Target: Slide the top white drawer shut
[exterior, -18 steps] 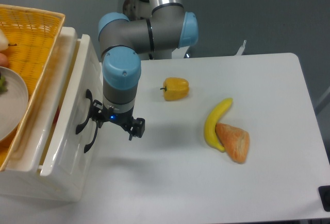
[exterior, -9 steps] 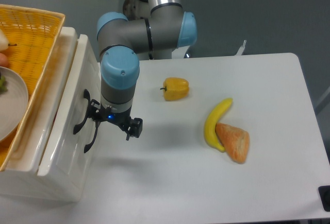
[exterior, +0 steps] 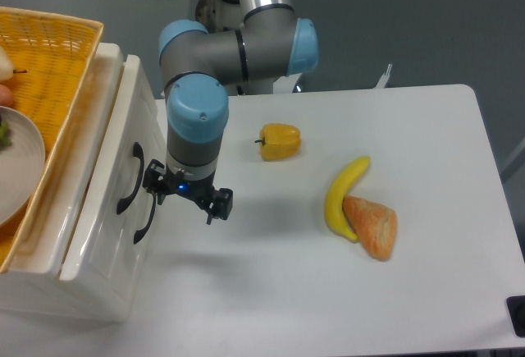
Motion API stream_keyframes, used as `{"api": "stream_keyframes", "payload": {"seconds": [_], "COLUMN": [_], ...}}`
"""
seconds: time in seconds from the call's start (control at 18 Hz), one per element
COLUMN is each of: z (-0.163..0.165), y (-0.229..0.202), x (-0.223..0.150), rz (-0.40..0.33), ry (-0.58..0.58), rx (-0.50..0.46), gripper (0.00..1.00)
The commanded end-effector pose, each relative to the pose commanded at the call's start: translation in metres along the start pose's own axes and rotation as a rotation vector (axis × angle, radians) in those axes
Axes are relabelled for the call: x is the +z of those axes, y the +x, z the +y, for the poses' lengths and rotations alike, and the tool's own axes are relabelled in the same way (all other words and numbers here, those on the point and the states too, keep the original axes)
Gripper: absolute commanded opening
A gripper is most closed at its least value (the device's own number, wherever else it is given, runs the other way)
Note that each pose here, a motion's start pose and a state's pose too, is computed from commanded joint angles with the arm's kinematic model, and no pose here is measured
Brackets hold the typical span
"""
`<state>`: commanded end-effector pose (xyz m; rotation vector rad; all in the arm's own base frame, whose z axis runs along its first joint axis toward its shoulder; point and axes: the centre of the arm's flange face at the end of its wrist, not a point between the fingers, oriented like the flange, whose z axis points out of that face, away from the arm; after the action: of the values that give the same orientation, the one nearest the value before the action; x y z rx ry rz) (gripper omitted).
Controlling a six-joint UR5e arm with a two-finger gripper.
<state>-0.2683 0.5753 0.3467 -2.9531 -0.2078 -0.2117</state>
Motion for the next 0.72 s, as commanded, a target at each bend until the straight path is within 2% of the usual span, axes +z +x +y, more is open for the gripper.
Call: {"api": "stream_keyframes", "payload": {"seconds": [0.17, 0.28, 0.44, 0.72], "z": [0.003, 0.006, 0.022, 0.036], "y": [-0.023, -0.031, -0.05, -0.06], "x": [-0.014, -0.019, -0.041, -0.034], "rz": [-0.019, -0.028, -0.052, -0.091], "ry": [0.028, 0.033, 0.047, -0.024], "rx": [-0.012, 0.031, 0.146, 0.357], "gripper": [1.0, 1.0, 1.0, 1.0]}}
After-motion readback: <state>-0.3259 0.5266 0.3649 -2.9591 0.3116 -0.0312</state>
